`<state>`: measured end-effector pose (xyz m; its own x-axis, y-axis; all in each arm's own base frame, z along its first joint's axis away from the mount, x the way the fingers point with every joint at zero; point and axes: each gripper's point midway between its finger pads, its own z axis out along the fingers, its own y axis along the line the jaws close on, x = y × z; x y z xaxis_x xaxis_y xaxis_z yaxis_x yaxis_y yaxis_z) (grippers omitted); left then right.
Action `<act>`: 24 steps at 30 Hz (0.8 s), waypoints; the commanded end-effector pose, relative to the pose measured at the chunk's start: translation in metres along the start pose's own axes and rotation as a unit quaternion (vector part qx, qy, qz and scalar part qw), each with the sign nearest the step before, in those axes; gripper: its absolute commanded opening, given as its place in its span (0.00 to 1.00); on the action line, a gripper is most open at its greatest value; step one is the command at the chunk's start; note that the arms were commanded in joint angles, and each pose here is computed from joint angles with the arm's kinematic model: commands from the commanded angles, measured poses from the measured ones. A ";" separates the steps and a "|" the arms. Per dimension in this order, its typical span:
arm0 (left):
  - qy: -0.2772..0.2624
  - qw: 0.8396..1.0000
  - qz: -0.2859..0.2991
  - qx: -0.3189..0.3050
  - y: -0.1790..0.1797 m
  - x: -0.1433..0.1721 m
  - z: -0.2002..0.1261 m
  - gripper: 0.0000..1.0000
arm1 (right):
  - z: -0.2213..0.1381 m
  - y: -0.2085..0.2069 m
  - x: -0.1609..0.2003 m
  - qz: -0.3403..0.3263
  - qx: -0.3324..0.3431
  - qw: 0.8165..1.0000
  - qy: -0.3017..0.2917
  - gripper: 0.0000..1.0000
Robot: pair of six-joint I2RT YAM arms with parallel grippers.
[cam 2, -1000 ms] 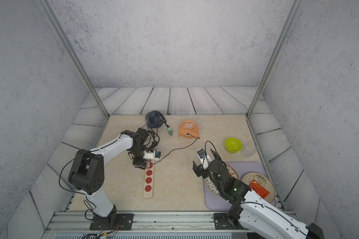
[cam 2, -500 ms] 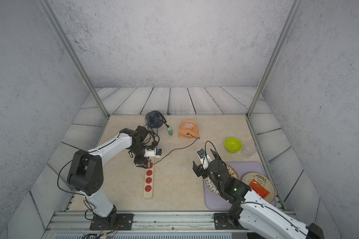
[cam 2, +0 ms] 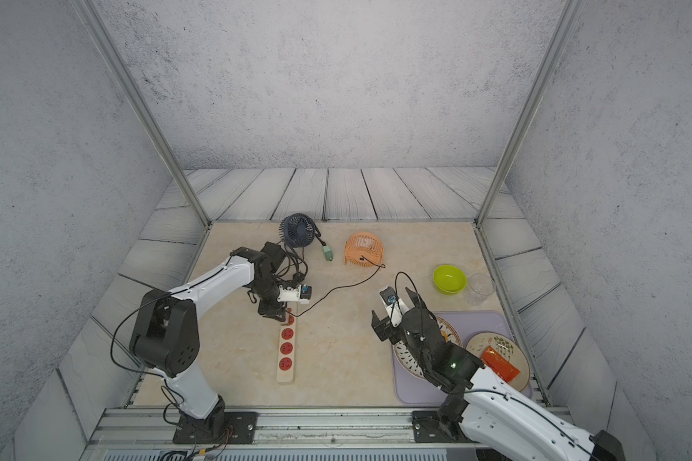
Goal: Plug the desk fan into the power strip
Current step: Insert the plug into the socket.
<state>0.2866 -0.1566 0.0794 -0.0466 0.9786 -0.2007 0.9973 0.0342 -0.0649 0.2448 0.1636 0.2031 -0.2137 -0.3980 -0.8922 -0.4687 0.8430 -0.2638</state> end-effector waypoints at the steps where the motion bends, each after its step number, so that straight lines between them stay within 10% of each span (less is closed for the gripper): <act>1: 0.031 0.999 -0.012 0.038 -0.009 0.006 0.014 0.15 | 0.001 0.000 0.001 0.005 0.002 1.000 -0.003 0.99; 5: 0.063 0.997 -0.007 0.046 -0.007 0.006 0.029 0.00 | 0.001 0.000 0.001 0.004 0.001 1.000 -0.003 0.99; 24: 0.089 0.995 -0.013 0.032 -0.005 0.024 0.055 0.00 | 0.004 0.002 0.002 0.002 -0.002 1.000 0.001 0.99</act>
<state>0.2878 -0.1565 0.0732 -0.0513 0.9886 -0.1415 0.9976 0.0441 -0.0530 0.2465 0.1662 0.2009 -0.2161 -0.4008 -0.8903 -0.4724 0.8409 -0.2639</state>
